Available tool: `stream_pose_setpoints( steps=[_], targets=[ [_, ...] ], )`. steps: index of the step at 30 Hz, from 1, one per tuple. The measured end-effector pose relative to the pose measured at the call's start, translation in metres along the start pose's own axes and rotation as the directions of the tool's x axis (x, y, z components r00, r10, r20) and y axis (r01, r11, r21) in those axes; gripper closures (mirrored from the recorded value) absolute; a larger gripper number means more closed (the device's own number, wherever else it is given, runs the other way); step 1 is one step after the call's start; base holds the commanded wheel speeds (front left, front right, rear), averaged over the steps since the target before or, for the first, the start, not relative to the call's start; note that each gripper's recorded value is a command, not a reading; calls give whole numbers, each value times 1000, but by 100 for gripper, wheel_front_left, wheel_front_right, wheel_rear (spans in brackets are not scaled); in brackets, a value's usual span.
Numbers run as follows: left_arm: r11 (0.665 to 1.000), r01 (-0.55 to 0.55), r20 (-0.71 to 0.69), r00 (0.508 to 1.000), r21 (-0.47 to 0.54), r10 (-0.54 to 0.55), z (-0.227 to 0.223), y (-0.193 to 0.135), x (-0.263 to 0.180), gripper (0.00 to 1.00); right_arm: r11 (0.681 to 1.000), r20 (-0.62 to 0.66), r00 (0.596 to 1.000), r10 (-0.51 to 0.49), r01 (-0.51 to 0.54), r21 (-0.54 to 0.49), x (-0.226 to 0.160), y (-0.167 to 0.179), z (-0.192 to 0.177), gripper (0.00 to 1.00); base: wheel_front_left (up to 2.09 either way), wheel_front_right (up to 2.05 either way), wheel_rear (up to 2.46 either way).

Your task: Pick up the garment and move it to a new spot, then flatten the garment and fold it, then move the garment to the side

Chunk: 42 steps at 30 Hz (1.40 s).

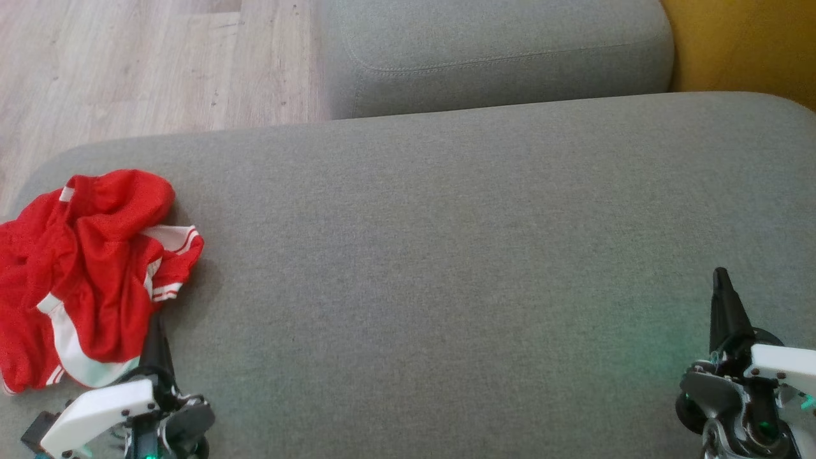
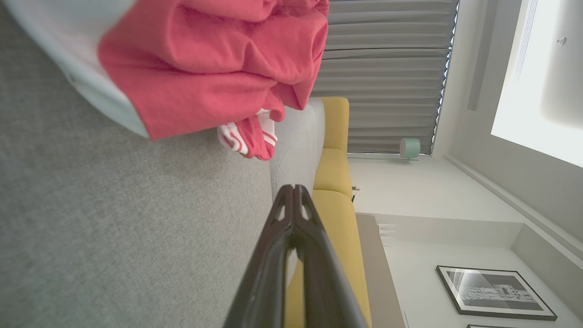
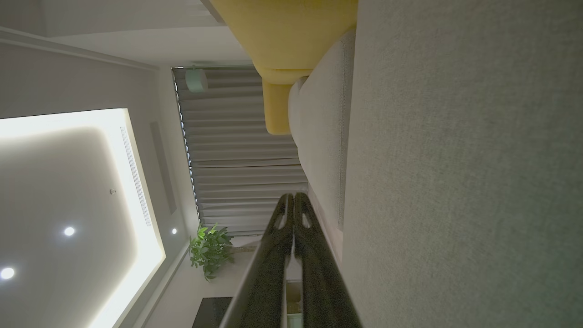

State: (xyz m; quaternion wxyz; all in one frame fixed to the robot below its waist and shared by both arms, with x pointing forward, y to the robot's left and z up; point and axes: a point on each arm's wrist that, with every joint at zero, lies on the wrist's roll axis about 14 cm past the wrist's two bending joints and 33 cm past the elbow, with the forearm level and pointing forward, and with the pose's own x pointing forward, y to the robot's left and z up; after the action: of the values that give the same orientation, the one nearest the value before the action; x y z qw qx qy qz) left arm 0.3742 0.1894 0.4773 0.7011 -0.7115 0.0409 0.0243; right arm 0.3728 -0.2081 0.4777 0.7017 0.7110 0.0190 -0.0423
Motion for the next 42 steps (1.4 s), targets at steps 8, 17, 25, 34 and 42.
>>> stream_pose_setpoints(
  steps=[8,17,25,34,42],
  targets=[
    [1000,0,0,1000,0,0,0,0,0,100,1000,0,1000,0,0,0,0,0,0,100,0,0,0],
    [985,-174,1,985,-21,174,-4,58,-27,0,984,7,984,-176,176,18,-28,-59,0,0,0,0,0],
    [986,-160,4,987,38,160,-5,53,-25,0,985,-4,985,-171,171,-34,-27,-57,-6,0,0,0,0],
    [977,-137,4,990,163,138,-8,44,-22,0,972,-9,987,-159,155,-177,-26,-51,-10,0,0,0,0],
    [952,-118,-1,992,282,123,-12,36,-21,0,941,-20,992,-128,115,-318,-22,-41,-15,0,0,0,0]
  ],
)
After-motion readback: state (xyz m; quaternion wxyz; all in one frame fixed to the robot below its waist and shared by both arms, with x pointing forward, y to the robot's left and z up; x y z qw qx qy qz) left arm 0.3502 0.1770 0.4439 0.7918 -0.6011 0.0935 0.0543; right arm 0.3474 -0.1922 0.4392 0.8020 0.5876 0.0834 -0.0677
